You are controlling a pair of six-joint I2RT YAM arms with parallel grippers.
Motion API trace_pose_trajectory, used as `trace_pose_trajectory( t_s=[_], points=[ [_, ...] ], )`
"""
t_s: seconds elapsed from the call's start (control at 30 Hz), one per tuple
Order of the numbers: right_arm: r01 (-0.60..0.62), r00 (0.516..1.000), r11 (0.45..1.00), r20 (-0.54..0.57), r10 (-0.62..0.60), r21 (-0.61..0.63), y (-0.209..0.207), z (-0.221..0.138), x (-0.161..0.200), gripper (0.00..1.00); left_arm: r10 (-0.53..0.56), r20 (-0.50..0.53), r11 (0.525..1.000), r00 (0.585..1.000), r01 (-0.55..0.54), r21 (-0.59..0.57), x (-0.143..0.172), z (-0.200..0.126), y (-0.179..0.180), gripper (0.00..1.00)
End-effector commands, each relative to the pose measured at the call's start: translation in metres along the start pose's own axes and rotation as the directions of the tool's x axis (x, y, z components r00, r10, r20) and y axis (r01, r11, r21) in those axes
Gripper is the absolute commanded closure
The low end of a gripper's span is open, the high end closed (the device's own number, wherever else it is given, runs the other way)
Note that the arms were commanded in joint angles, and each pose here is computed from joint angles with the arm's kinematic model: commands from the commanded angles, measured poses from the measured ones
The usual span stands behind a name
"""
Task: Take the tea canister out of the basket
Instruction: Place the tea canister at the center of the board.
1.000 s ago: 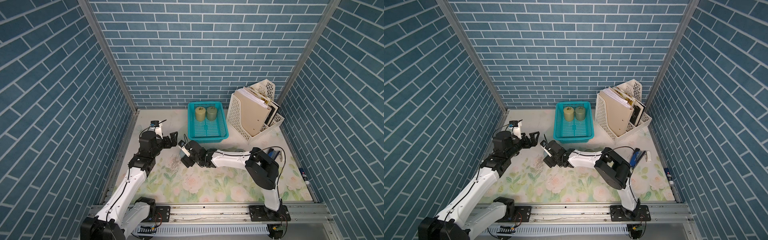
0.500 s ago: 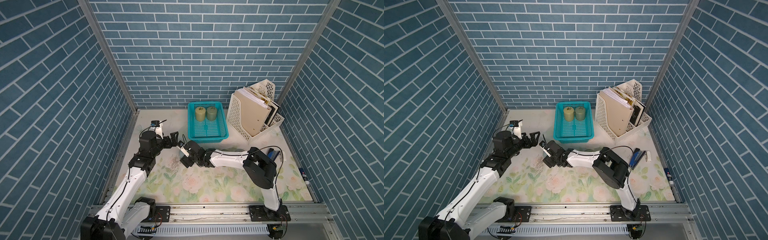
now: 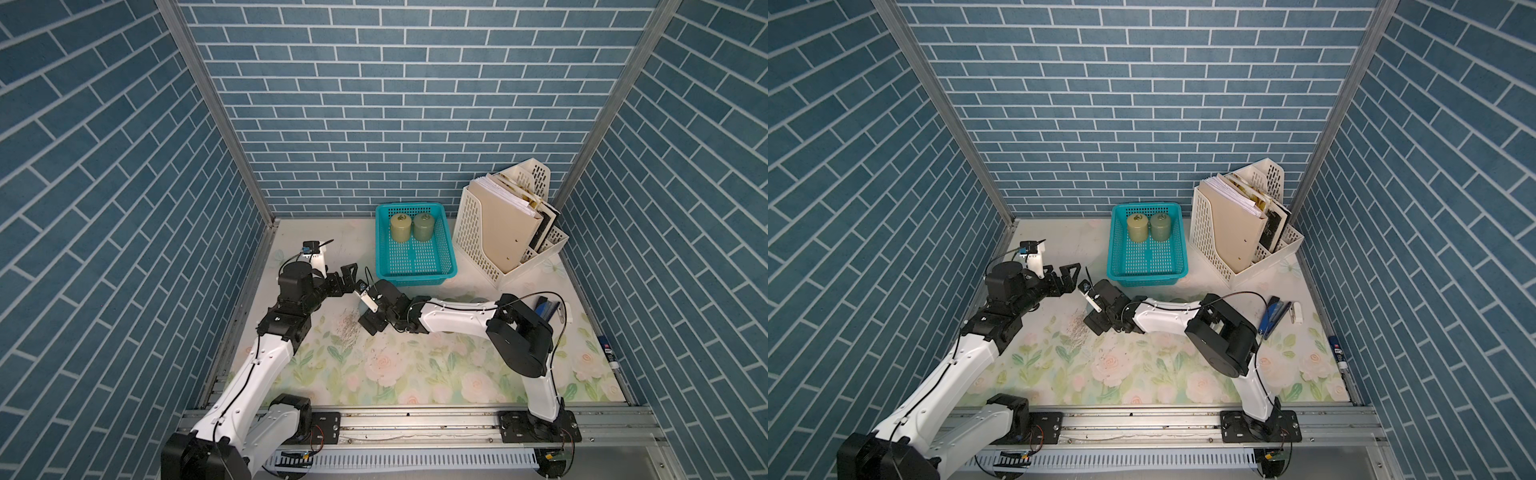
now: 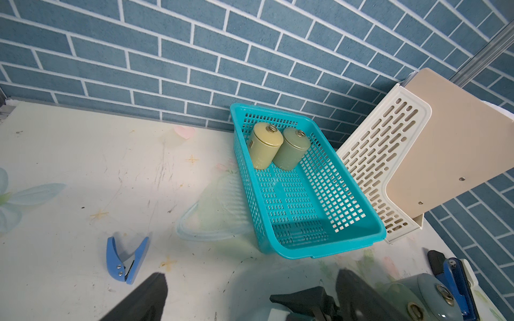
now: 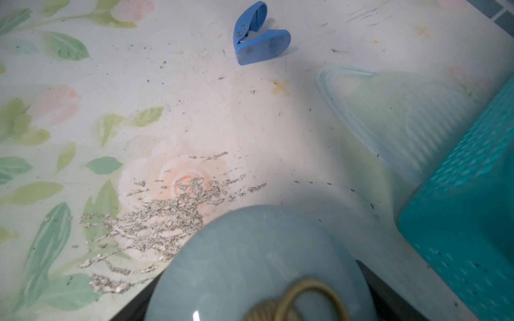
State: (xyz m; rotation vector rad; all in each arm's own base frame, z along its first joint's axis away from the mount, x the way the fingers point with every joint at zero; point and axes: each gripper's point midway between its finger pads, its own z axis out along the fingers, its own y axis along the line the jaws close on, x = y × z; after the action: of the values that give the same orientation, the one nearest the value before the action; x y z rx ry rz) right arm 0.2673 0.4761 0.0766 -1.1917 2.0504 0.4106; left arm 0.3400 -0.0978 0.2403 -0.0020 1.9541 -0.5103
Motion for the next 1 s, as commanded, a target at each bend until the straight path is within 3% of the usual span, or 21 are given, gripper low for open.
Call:
trace_pose_trajectory(
  t_s=[0.0,0.23,0.37,0.53,0.7,0.97],
  points=[
    [0.008,0.999,1.0,0.042,-0.008,-0.008,0.002,-0.006,-0.017,0.04,-0.002,0.028,1.0,1.0,0.002,0.012,-0.009,-0.002,-0.003,0.0],
    [-0.014,0.987,0.999,0.162,0.008,0.034,-0.019,-0.048,-0.058,0.04,-0.005,0.097,1.0,0.995,0.004,0.005,-0.037,-0.008,-0.007,0.0],
    [-0.078,0.978,0.993,0.199,0.059,0.091,-0.057,-0.071,-0.079,0.04,0.0,0.114,1.0,0.993,0.0,-0.003,-0.055,-0.005,-0.01,0.0],
    [-0.188,0.956,0.969,0.255,0.143,0.161,-0.114,-0.094,-0.094,0.04,-0.015,0.089,0.998,0.996,0.009,0.058,-0.056,0.014,-0.018,0.0],
    [-0.272,0.936,0.938,0.284,0.207,0.214,-0.164,-0.099,-0.104,0.05,-0.012,0.06,0.997,0.998,0.008,0.082,-0.049,0.033,-0.02,0.0],
    [-0.312,0.924,0.923,0.299,0.24,0.224,-0.202,-0.082,-0.119,0.04,0.018,0.047,0.996,0.999,-0.022,0.083,-0.042,0.041,-0.023,0.0]
  ],
)
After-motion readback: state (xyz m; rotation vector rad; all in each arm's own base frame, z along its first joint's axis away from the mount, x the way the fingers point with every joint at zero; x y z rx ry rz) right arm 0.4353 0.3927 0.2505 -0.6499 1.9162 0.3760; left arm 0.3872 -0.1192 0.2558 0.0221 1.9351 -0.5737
